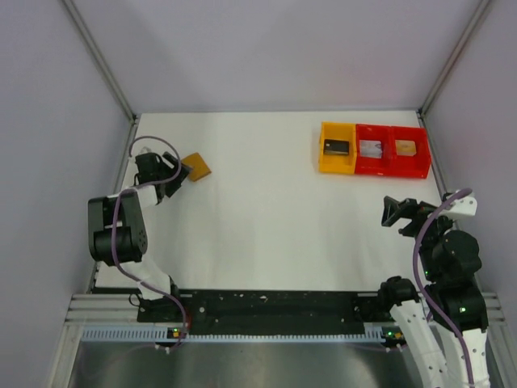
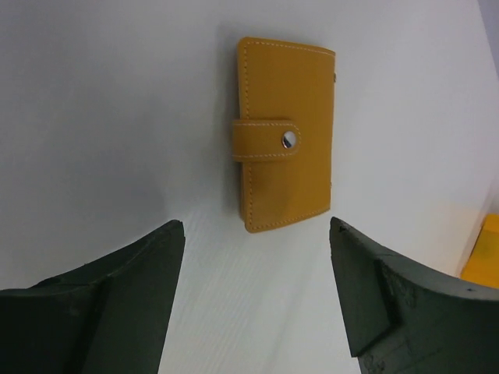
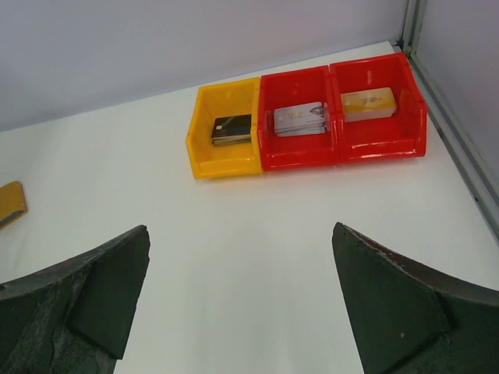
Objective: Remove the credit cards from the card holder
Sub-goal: Move the card holder to the center of the board.
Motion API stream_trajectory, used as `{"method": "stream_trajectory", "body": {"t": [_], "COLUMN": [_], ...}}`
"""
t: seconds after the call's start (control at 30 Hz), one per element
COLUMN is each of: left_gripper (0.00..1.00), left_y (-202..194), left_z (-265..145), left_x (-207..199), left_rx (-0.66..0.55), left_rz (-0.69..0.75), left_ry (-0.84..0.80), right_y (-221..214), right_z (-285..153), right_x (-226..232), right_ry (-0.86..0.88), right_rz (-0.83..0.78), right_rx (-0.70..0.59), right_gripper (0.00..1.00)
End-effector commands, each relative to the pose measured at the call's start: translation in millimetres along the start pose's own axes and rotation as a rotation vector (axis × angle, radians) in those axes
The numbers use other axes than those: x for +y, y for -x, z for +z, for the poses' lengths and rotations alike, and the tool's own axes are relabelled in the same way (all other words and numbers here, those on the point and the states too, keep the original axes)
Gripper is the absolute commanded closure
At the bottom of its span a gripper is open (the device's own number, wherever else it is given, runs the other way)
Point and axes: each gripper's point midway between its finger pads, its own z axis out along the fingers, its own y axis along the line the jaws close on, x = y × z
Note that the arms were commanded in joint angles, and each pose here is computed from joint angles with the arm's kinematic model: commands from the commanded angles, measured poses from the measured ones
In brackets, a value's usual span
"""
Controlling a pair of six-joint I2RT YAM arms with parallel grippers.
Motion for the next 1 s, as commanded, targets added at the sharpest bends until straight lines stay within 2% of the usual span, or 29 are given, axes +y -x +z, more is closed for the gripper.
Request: {"method": "stream_trajectory", "body": {"t": [0.0,0.07,0.33,0.43,0.53,0.6,0.63,0.83,0.97], "left_gripper": [0.24,0.33,0.49,0.63,0.81,0.97,1.0,1.0,1.0], "left_y": [4,-2,-11,-12,-13,-12,-13,-24,-61], "left_z": [23,31,48,51,51,48,46,17,-7], "left_x": [-13,-9,-3,-4,-4,-7,-8,-40,-60], "left_rx": [0.076,0.112,0.173,0.188,0.187,0.189,0.192,0.207,0.299], "left_rz": [0.02,0.012,-0.018,-0.029,-0.03,-0.028,-0.027,-0.045,-0.017], "left_ry": [-0.121,-0.127,-0.149,-0.158,-0.157,-0.167,-0.175,-0.327,-0.391], "right_y": [9,9,9,8,8,7,7,6,-3], "right_z": [0,0,0,1,1,1,1,2,6], "right_x": [3,2,1,1,2,2,3,12,23], "right_ry": [0.012,0.009,0.003,0.002,0.005,0.006,0.01,0.06,0.119], "right_rz": [0.007,0.009,0.009,0.007,0.01,0.008,0.009,0.005,0.027], "right_rx": [-0.036,-0.037,-0.037,-0.034,-0.033,-0.033,-0.03,-0.027,0.009], "right_gripper": [0.01,0.01,0.01,0.01,0.01,0.01,0.01,0.01,0.01]}}
